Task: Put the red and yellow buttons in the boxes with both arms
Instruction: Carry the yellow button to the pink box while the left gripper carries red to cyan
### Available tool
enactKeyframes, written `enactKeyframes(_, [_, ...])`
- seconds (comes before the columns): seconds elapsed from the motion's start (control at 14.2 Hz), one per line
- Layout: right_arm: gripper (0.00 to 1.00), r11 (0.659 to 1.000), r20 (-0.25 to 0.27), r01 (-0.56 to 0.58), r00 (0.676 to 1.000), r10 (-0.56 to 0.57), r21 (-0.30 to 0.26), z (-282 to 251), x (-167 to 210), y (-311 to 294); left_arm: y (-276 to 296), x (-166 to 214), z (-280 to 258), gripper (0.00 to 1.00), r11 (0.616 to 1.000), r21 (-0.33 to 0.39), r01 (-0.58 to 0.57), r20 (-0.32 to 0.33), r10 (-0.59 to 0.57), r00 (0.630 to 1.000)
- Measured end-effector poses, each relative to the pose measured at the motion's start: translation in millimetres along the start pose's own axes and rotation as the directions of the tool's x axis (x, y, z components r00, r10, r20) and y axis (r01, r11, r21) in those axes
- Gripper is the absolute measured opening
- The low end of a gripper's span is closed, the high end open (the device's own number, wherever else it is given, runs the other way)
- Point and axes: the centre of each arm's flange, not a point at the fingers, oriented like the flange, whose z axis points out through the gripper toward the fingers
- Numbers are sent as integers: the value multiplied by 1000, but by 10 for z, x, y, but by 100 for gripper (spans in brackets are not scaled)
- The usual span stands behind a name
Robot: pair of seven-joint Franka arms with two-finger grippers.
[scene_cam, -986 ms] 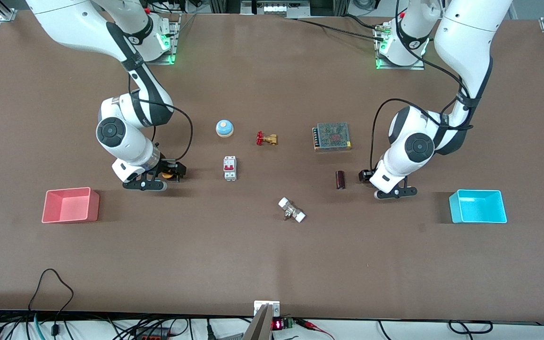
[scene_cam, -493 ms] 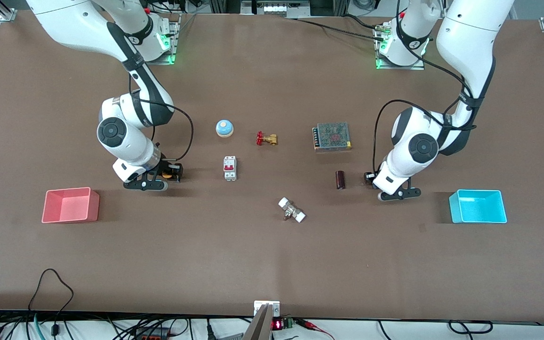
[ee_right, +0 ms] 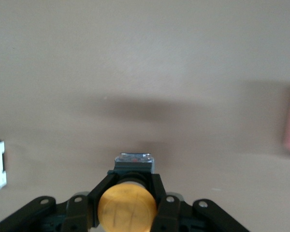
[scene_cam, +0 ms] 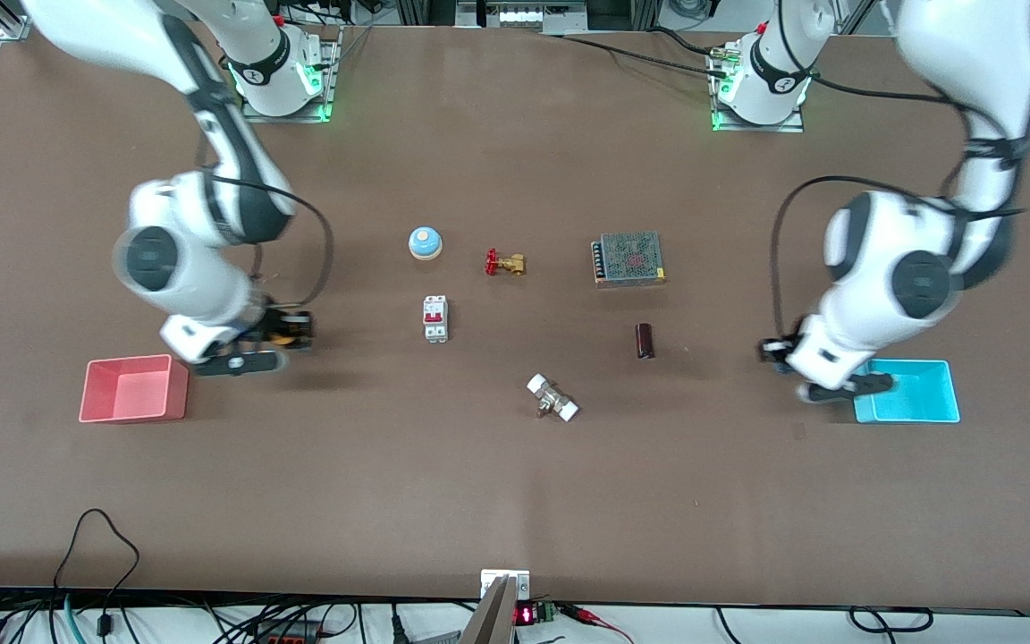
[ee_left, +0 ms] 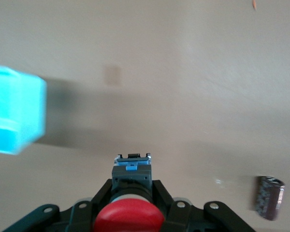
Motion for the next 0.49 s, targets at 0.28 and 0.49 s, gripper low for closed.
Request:
enactKeyframes(0.28, [37, 994, -27, 112, 993, -112, -11, -659, 46, 1095, -1169, 258, 135, 37, 994, 47, -101, 5, 101, 995])
enactKeyframes(0.49, [37, 990, -33, 141, 989, -141, -14, -604, 93, 1519, -1900, 413, 622, 37, 991, 61, -116, -22, 118, 993])
